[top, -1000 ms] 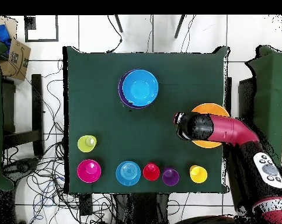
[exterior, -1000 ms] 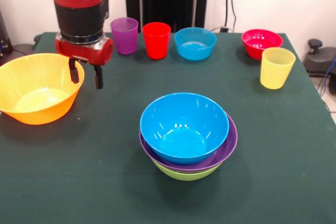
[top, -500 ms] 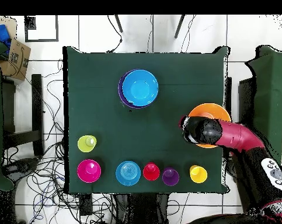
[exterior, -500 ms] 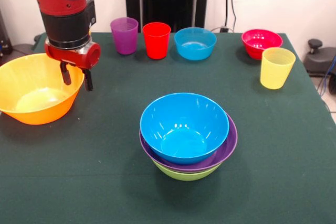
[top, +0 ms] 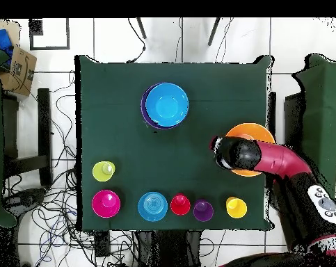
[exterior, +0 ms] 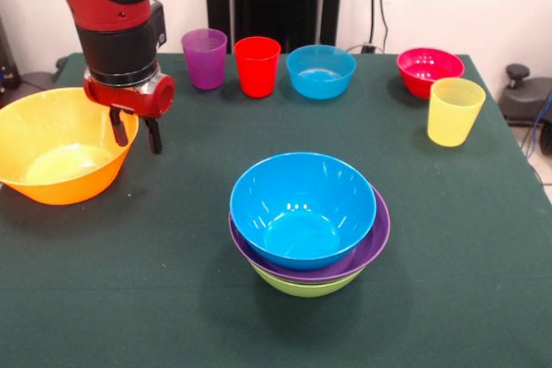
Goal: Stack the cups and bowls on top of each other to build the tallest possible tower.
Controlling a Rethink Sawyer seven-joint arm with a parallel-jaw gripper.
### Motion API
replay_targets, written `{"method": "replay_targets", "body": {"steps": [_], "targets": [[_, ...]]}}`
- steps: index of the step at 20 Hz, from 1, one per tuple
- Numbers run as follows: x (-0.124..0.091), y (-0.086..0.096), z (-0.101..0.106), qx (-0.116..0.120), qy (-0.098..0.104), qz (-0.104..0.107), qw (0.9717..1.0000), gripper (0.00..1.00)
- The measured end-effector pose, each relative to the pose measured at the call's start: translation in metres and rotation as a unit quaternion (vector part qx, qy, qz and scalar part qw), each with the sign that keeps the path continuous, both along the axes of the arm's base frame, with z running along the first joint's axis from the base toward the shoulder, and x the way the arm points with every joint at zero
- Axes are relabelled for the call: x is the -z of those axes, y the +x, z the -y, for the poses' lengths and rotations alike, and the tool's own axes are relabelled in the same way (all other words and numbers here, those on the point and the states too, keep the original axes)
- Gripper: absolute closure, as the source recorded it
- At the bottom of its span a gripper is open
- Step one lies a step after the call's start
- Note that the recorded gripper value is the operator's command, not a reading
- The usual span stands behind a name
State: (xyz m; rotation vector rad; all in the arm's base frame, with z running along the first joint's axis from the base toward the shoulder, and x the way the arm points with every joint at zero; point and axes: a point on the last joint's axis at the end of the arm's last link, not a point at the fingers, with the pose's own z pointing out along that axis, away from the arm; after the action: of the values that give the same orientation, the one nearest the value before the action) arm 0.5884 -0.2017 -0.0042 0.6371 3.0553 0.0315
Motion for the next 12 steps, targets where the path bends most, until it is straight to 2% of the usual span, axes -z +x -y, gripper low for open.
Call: {"method": "replay_targets", "body": {"steps": [6,12], "targets": [[-0.005,0.004,0.004,-0.01,-0.011,0.007,0.9999,1.0],[-0.012,0.012,0.01,-0.009,-0.019,0.015,0.9997,1.0]]}}
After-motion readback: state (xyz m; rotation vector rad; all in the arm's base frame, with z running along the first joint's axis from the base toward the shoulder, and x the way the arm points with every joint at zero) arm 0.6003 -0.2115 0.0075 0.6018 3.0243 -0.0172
